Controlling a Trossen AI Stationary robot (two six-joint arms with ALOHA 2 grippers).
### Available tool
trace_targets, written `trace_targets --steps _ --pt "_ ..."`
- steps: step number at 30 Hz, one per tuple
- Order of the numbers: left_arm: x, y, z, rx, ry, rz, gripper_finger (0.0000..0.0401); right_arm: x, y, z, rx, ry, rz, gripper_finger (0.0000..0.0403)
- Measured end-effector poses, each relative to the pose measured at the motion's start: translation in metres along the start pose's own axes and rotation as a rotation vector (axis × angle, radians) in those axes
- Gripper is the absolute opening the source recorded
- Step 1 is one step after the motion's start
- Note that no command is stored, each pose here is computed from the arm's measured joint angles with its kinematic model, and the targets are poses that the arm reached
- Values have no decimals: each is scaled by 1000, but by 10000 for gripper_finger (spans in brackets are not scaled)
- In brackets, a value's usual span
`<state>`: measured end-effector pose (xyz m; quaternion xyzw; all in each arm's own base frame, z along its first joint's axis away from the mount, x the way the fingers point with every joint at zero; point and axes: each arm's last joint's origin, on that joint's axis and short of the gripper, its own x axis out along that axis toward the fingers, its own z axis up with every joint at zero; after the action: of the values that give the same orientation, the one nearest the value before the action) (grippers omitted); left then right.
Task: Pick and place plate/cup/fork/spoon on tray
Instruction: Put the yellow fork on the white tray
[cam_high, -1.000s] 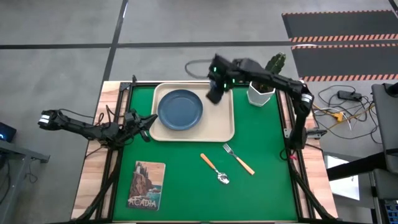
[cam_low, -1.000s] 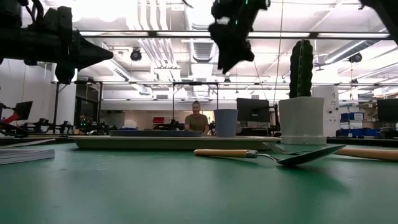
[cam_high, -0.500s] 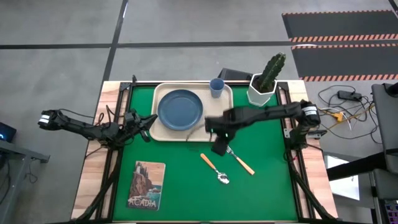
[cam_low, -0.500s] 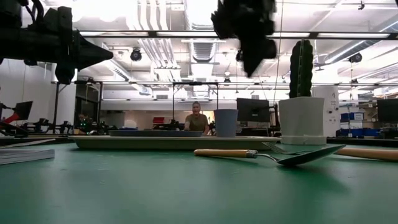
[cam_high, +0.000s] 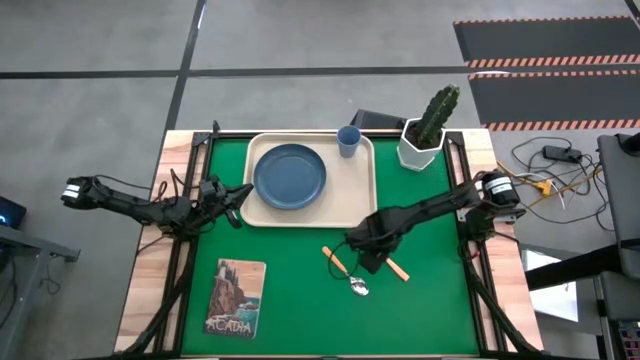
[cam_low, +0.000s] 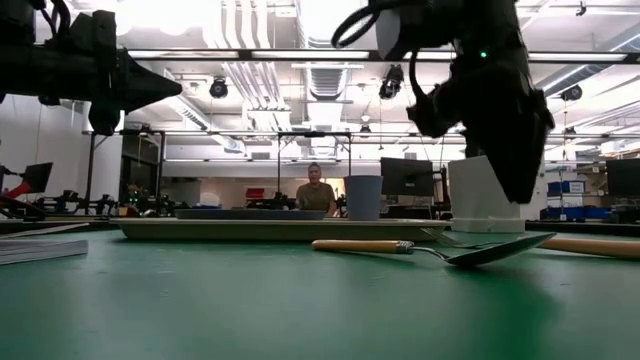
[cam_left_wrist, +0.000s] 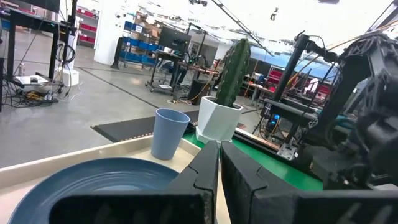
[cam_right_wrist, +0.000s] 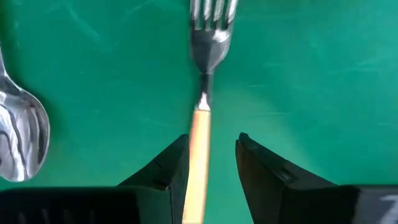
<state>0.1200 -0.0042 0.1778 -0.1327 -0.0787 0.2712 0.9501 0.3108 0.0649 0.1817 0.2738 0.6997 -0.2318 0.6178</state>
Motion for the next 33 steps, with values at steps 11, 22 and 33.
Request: trace_targets --steps 11,22,33 --pt "0 0 0 2 0 0 0 29 8 -20 51 -28 24 105" --pt "0 0 0 2 1 0 0 44 6 -22 83 -60 53 46" --pt "0 0 0 2 1 0 0 27 20 -22 29 -120 99 36"
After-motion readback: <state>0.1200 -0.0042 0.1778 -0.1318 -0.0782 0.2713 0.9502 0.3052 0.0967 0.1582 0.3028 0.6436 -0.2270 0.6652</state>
